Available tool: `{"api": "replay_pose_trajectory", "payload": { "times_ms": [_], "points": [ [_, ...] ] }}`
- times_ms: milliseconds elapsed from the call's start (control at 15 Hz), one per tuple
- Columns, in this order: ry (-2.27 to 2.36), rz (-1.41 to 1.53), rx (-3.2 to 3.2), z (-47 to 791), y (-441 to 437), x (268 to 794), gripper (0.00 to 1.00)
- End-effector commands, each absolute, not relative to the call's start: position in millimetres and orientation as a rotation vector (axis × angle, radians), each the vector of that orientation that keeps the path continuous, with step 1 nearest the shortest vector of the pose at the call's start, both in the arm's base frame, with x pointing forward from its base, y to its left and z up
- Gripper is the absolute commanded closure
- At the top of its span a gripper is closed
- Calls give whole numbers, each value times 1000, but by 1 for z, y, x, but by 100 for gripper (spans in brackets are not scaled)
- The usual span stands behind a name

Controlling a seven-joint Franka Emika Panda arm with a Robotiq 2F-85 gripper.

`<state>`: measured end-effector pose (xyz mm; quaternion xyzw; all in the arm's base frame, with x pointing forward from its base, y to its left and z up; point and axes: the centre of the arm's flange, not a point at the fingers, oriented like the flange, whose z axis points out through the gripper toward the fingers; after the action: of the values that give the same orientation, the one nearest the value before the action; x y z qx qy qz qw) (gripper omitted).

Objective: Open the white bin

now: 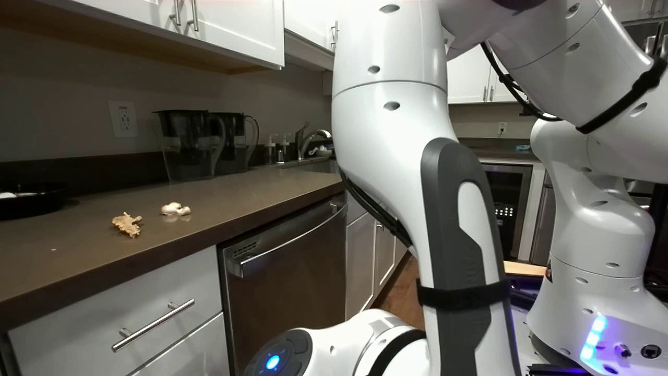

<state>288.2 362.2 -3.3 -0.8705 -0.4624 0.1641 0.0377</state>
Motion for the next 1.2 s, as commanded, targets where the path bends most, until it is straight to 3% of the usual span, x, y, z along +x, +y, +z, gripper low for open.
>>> {"api": "replay_pose_trajectory", "payload": {
  "times_ms": [0, 800, 1133],
  "points": [
    [-1493, 371, -2657, -4, 359, 294, 96],
    [-1650, 109, -2573, -11, 339, 262, 96],
    [-1572, 385, -2623, -2, 343, 277, 96]
  ]
}}
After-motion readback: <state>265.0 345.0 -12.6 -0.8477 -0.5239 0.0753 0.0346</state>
